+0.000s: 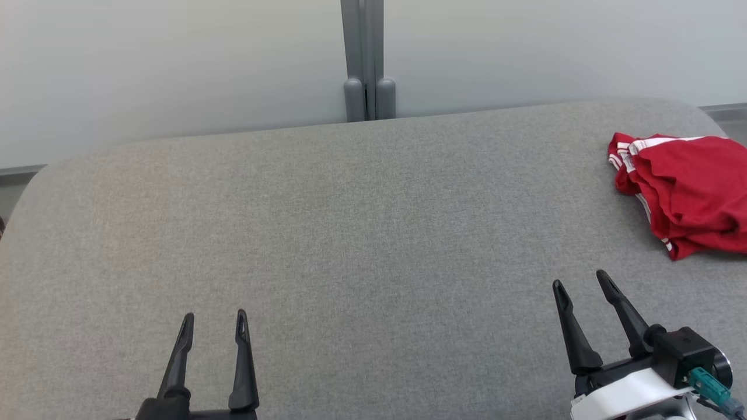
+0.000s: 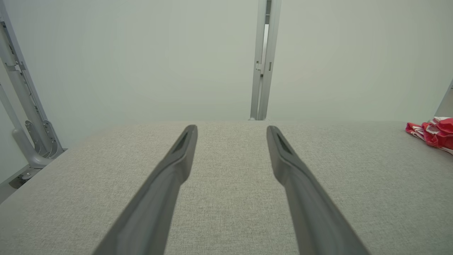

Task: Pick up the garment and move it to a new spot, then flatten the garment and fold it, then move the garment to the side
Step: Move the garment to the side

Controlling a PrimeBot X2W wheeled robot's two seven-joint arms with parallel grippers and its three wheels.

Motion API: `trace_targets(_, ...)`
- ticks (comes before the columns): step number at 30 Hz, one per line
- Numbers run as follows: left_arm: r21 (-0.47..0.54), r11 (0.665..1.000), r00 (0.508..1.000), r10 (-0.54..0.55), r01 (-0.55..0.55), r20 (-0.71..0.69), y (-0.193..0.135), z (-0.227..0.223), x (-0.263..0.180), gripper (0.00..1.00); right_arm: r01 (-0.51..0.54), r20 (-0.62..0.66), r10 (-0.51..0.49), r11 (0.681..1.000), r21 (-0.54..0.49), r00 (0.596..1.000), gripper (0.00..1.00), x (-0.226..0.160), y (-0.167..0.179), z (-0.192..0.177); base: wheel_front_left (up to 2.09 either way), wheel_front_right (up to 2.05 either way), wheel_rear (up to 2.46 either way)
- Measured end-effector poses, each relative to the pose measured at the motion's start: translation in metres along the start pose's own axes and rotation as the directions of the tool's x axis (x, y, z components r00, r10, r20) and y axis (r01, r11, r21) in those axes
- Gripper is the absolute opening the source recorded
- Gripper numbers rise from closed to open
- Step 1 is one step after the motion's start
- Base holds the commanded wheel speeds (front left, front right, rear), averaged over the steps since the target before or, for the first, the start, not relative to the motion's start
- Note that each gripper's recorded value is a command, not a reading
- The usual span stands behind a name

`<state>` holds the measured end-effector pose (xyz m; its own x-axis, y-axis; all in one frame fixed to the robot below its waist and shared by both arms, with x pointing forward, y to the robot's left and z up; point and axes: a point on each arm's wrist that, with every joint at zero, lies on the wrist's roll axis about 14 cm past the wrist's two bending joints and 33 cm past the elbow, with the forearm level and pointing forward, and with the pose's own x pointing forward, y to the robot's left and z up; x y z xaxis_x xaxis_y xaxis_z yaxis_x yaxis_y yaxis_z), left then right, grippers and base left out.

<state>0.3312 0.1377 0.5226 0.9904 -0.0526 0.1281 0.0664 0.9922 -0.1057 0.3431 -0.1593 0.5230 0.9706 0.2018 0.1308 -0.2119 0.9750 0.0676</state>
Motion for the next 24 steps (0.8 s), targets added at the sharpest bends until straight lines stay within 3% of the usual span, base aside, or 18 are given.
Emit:
trace_targets(7,0.003,1.000,1.000,0.014,-0.014,-0.008,0.008,0.000,-0.025,1.00,0.030,0.019,-0.030,1.000,0.003,0.999,1.00,-0.021,-0.002,0.006,0.00,0.00,0.00)
trace_targets(24,-0.004,1.000,1.000,-0.018,0.018,0.002,0.002,0.002,-0.038,1.00,0.035,0.028,-0.036,0.999,0.027,0.999,1.00,-0.039,0.004,0.006,0.00,0.00,0.00)
